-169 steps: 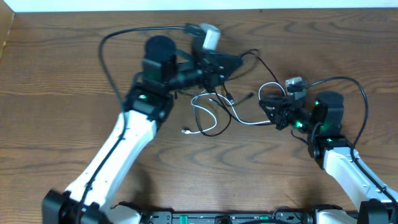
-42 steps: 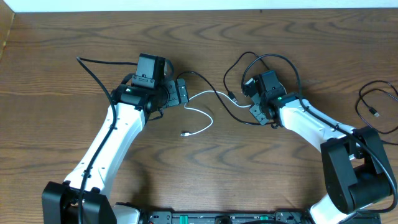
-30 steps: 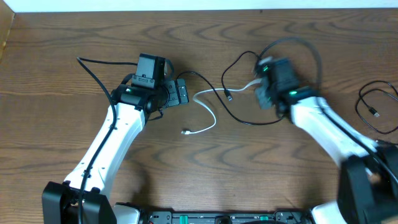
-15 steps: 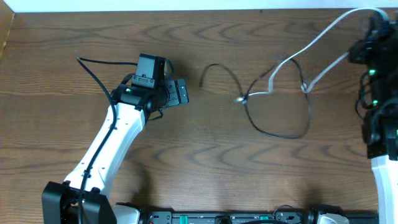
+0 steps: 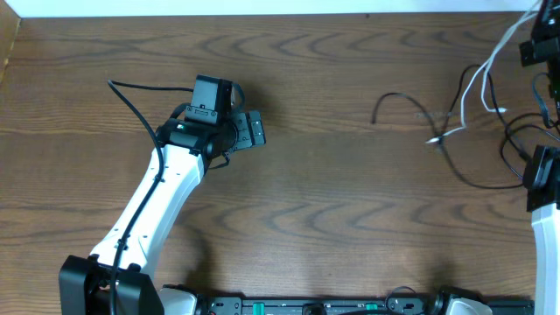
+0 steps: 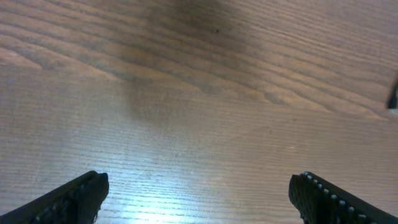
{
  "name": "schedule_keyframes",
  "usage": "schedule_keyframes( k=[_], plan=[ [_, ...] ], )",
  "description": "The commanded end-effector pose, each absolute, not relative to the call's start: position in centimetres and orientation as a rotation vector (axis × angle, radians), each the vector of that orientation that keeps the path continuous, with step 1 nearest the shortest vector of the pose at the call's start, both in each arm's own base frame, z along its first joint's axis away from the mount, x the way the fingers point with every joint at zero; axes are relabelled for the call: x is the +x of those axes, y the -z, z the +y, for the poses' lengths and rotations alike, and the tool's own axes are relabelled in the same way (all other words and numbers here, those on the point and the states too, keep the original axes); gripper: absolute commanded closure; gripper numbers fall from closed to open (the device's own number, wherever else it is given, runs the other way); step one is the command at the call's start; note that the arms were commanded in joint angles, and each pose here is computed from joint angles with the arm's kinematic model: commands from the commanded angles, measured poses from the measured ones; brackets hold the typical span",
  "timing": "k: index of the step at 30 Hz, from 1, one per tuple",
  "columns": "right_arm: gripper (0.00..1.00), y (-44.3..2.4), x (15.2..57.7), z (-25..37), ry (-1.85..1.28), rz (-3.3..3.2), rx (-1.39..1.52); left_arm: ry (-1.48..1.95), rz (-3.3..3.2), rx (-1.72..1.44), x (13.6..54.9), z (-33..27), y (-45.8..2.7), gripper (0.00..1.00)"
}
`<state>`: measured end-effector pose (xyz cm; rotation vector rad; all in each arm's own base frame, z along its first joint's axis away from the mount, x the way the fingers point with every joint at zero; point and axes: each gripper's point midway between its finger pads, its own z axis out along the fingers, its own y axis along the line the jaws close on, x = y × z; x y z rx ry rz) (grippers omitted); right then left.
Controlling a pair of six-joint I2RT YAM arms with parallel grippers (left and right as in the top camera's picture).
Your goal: Untangle cables
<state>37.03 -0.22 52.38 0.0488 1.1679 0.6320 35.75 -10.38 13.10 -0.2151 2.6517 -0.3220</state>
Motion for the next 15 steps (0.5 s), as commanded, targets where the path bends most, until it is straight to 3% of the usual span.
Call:
schedule_keyframes(
  k=[1, 10, 15],
  plan=[
    [0.99, -50.7, 37.5, 2.6, -0.867, 1.262, -0.005, 0.314, 2.649, -0.231, 35.8, -10.1, -13.2, 0.02],
    [0.99, -49.7, 37.1, 7.2, -1.044, 1.273, -0.247, 0.314, 2.649, -0.231, 35.8, -10.1, -13.2, 0.02],
    [0.99, -47.4, 40.4, 4.3, -0.898, 1.345, -0.043, 0.314, 2.65, -0.231, 35.8, -10.1, -13.2, 0.02]
  ],
)
